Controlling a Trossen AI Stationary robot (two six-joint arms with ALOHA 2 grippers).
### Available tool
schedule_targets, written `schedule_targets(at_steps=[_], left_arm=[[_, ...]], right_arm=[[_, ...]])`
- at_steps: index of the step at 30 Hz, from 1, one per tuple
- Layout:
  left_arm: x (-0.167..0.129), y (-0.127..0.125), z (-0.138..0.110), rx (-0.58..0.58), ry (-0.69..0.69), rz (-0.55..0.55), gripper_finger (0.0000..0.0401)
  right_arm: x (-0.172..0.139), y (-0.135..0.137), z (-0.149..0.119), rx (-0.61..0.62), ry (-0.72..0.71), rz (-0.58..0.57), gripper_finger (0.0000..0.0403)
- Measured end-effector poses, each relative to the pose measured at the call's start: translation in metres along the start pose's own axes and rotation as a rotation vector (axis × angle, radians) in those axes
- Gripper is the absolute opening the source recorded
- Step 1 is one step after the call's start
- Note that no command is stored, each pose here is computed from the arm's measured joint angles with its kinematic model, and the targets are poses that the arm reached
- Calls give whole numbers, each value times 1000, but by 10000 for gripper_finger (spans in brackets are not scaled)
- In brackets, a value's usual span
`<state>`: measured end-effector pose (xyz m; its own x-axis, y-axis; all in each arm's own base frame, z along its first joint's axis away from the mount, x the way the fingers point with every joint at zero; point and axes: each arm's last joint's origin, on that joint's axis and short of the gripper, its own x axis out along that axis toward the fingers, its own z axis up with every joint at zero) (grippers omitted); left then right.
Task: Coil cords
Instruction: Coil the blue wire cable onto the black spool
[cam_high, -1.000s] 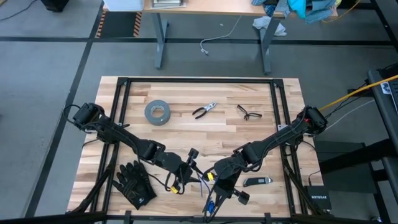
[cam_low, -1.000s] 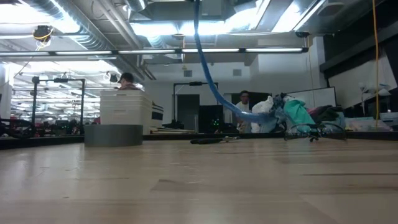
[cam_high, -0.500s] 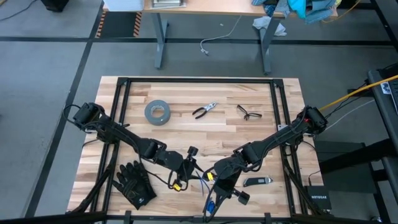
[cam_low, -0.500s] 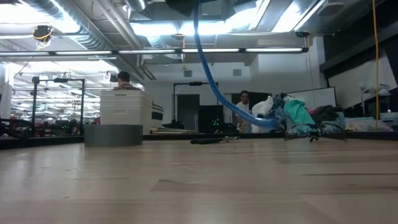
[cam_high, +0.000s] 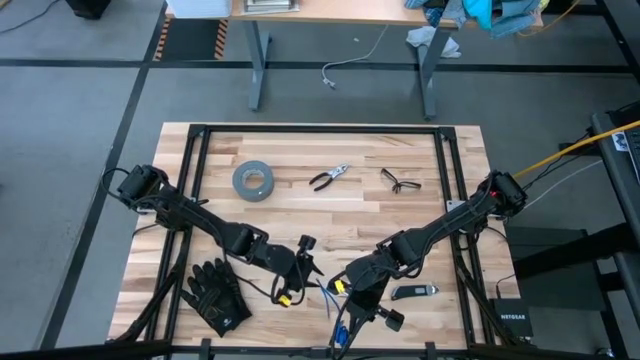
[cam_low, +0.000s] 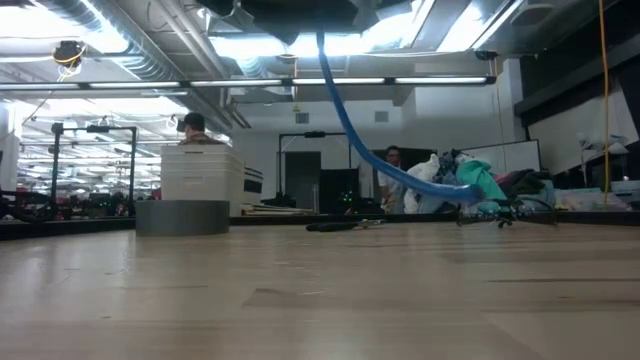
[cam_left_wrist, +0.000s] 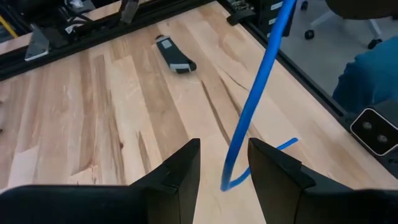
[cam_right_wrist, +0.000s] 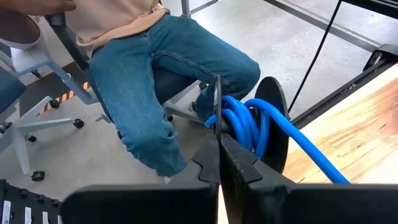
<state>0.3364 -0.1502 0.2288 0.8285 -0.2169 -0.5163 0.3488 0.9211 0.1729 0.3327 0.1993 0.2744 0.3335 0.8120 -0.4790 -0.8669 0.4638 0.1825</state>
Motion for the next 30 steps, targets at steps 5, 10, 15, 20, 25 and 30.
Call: schedule_targets(at_steps=[5,10,15,20,25,30], left_arm=[[0,0,-1,-11,16,15,127],[0,0,-2,-29,19,16,122],[0,0,-5,-26,49,13,80],[0,2,-5,-29,54,17,24],[0,4,-6,-32,55,22,9],[0,4,-5,-35,52,25,4]], right_arm=[[0,0,0,0,0,-1,1],[0,0,0,0,1,-9,1],[0,-1,0,0,2,-19,1],[0,-1,0,0,3,-20,1],[0,-1,0,0,3,-23,1],[0,-2,0,-9,7,-47,1]])
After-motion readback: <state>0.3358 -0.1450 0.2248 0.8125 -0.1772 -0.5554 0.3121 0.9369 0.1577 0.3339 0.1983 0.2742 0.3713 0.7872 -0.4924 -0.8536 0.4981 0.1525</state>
